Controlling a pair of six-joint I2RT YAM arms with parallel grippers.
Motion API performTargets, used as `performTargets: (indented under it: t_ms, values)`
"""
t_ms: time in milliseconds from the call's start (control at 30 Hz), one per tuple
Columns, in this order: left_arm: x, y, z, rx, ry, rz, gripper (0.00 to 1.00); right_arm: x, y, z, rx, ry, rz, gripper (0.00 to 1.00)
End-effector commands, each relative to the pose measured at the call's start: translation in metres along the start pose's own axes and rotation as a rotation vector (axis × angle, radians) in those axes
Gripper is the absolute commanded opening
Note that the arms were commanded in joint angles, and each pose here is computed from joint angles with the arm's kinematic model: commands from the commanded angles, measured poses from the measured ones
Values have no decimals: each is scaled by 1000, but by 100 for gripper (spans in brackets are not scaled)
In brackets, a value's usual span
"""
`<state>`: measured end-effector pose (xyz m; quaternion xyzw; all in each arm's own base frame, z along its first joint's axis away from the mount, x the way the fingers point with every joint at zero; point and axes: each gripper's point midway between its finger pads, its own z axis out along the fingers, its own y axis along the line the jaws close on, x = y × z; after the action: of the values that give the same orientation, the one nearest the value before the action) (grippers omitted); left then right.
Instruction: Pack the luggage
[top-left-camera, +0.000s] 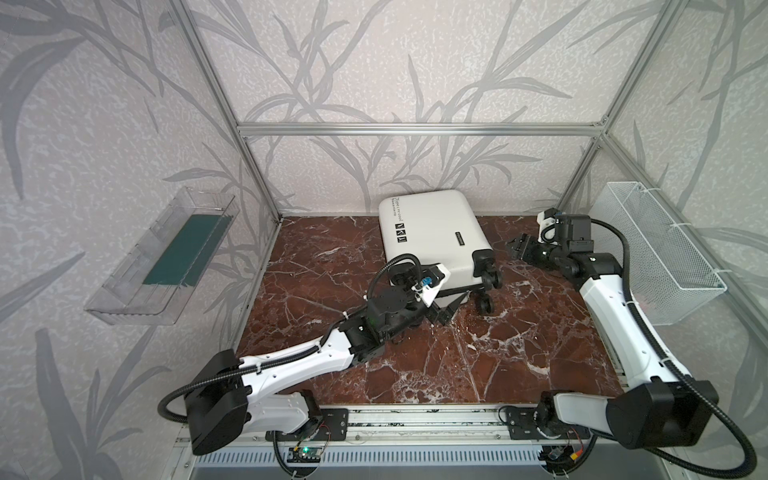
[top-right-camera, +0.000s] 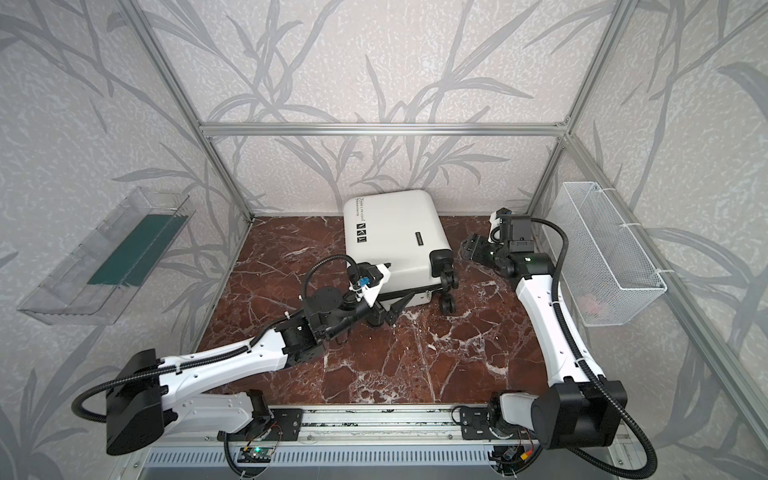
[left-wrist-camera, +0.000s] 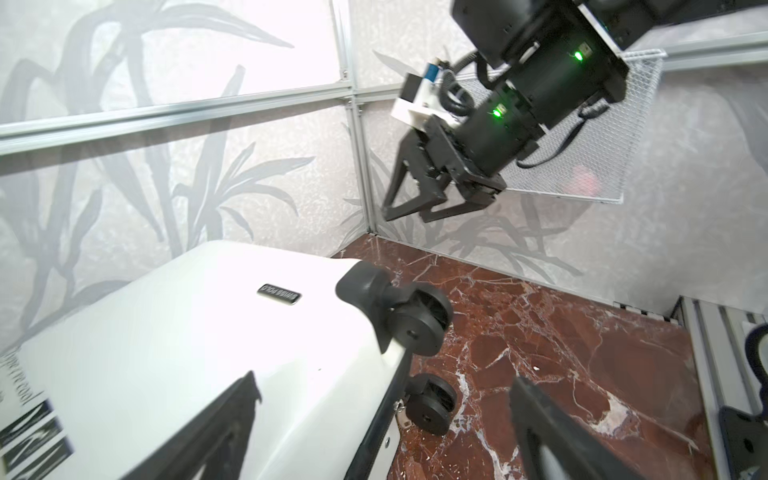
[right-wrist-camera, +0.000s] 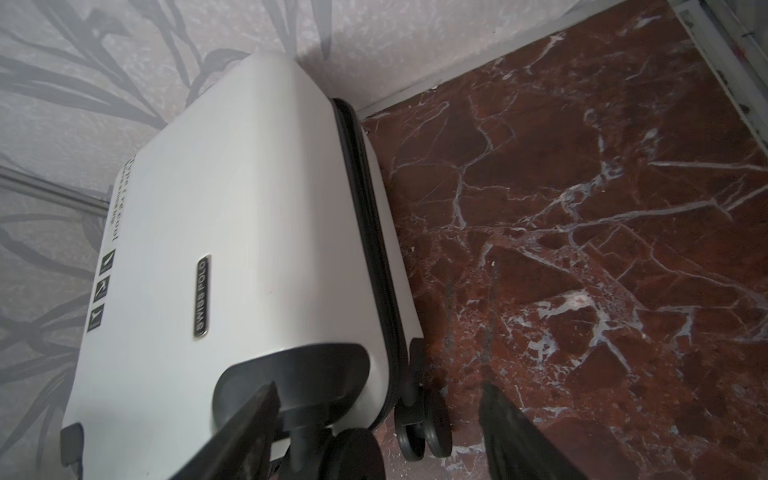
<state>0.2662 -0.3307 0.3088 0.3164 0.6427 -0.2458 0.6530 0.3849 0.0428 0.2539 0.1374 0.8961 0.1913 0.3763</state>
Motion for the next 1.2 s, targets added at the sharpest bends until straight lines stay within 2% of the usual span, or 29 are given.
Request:
performTargets:
  t_ms: [0,167,300,433,533,733,1167]
  values:
    - [-3,52,-6,-168,53,-61,99,-7,-15,22,11,18,58,76]
    - [8,141,-20,-427,113,-270,99,-1,-33,61,44,84,87,75]
    - [25,188,-35,-527,184,-419,99,11,-43,89,55,148,120,74]
    - [38,214,-45,-559,235,-495,99,29,-47,111,39,222,146,72]
    - [46,225,-48,-565,266,-535,99,54,-52,129,20,286,173,70]
    - [56,235,-50,-552,309,-584,99,92,-44,131,-15,338,154,66]
    - [49,244,-31,-475,332,-597,99,170,28,115,-122,382,-13,62]
